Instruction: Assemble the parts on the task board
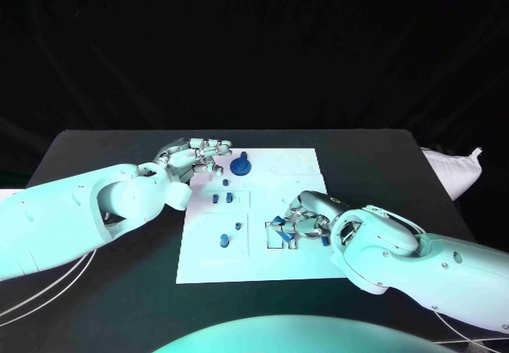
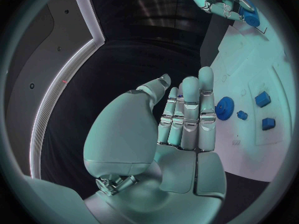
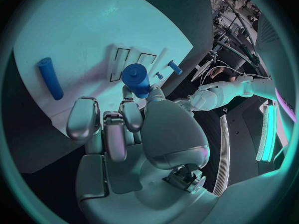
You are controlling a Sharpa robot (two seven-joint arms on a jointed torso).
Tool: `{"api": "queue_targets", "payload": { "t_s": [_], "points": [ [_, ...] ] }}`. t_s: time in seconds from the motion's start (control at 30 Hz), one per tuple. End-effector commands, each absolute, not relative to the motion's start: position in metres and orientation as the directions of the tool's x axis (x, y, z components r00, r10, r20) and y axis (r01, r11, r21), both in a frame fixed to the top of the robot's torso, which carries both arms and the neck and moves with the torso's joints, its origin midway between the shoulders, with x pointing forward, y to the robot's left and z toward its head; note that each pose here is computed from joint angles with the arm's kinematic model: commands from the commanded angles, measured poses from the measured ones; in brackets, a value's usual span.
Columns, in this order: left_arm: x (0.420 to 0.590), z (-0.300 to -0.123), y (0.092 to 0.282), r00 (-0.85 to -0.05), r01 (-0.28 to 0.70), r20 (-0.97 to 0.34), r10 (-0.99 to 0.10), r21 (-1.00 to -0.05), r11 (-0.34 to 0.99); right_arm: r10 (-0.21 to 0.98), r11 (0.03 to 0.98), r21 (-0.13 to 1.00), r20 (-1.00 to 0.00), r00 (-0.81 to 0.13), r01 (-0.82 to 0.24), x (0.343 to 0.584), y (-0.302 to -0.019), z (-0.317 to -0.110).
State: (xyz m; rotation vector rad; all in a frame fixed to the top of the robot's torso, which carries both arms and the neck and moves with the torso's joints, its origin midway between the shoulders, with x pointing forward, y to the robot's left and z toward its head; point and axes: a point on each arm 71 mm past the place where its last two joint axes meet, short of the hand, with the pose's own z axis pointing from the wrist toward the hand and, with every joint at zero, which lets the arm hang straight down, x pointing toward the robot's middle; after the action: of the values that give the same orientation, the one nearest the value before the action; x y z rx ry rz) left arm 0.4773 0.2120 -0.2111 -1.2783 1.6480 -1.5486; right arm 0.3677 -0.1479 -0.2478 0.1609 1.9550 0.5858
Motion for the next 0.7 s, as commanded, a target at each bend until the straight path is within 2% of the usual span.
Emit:
{"api": "queue_targets", "payload": {
  "t_s": [0.03,0.43,0.7],
  "points": [
    [0.4762,-0.2100,0.2091,-0.427,-0.269,0.222,-0.877,-0.957,-0.111,0.291,0.895,0.410,-0.834,-0.470,-0.174,0.3677,-0.1460,-0.2514],
    [0.4760,-0.2102,0.2096,-0.428,-0.272,0.222,-0.876,-0.956,-0.110,0.224,0.909,0.363,-0.839,-0.495,-0.204,0.3672,-0.1423,-0.2557],
    [0.4759,-0.2104,0.2100,-0.428,-0.274,0.222,-0.876,-0.956,-0.109,0.211,0.910,0.350,-0.852,-0.480,-0.221,0.3666,-0.1412,-0.2539]
  ]
}}
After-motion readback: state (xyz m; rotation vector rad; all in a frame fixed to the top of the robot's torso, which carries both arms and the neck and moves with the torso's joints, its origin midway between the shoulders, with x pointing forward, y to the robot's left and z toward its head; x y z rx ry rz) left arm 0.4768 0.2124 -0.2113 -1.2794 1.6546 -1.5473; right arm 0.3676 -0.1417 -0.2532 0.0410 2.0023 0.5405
